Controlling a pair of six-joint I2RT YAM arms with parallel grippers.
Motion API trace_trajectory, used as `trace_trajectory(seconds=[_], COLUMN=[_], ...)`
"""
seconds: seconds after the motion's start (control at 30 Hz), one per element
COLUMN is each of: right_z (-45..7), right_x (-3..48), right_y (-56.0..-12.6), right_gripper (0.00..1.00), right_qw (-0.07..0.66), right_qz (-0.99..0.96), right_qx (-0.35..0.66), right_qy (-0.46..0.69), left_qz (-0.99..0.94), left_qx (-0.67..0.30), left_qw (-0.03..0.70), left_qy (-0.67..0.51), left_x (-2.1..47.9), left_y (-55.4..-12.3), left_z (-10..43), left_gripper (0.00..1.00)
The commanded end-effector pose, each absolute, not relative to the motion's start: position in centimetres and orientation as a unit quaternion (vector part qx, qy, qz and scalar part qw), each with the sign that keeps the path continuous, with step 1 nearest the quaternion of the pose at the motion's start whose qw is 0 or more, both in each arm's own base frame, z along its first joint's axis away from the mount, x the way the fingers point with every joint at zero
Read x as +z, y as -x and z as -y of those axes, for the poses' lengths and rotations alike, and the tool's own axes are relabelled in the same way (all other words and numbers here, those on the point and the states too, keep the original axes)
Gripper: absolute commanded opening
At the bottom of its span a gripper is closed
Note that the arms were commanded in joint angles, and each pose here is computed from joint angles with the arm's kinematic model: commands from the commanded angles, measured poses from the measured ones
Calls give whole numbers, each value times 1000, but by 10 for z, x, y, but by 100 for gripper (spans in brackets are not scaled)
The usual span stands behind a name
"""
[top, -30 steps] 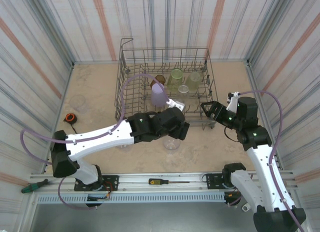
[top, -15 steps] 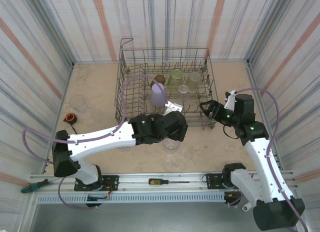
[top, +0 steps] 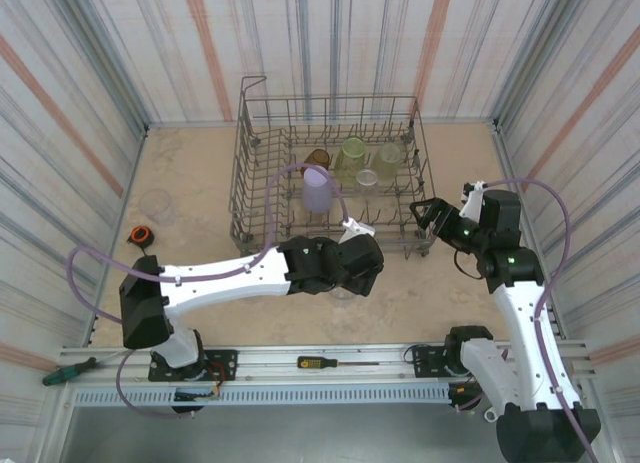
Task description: Load the cups into the dish rack
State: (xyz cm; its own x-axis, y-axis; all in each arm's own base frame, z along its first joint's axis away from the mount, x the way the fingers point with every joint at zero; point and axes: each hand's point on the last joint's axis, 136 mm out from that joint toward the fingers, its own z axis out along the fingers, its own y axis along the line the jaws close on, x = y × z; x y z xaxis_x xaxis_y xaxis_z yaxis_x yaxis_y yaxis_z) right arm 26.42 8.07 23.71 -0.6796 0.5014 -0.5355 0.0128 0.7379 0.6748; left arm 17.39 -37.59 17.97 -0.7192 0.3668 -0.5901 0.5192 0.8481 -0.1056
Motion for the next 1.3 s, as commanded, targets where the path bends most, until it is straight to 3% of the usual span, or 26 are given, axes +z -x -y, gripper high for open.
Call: trace_trajectory(seconds=[0.0, 0.4, 0.73, 0.97, 1.27], right_z=[-81, -81, -77, -77, -76], right_x=[241, 243, 239, 240, 245], right_y=[-258, -258, -254, -252, -251], right_gripper=[99, 99, 99, 99, 99], right_qw=[371, 370, 372, 373, 377], right_qz=[-857, -855, -855, -855, -852], right_qx=[331, 334, 330, 331, 333], right_qy=[-136, -138, -145, -146, -145], left_qz=[-920, -936, -950, -953, -955], left_qx=[-136, -132, -102, -88, -71], left_qw=[274, 216, 186, 179, 173], left_qy=[-246, -243, -229, -226, -231], left_x=[169, 131, 104, 94, 84], left_y=[-169, -156, -153, -152, -153], left_z=[383, 391, 387, 385, 385], left_gripper=[83, 69, 50, 48, 37])
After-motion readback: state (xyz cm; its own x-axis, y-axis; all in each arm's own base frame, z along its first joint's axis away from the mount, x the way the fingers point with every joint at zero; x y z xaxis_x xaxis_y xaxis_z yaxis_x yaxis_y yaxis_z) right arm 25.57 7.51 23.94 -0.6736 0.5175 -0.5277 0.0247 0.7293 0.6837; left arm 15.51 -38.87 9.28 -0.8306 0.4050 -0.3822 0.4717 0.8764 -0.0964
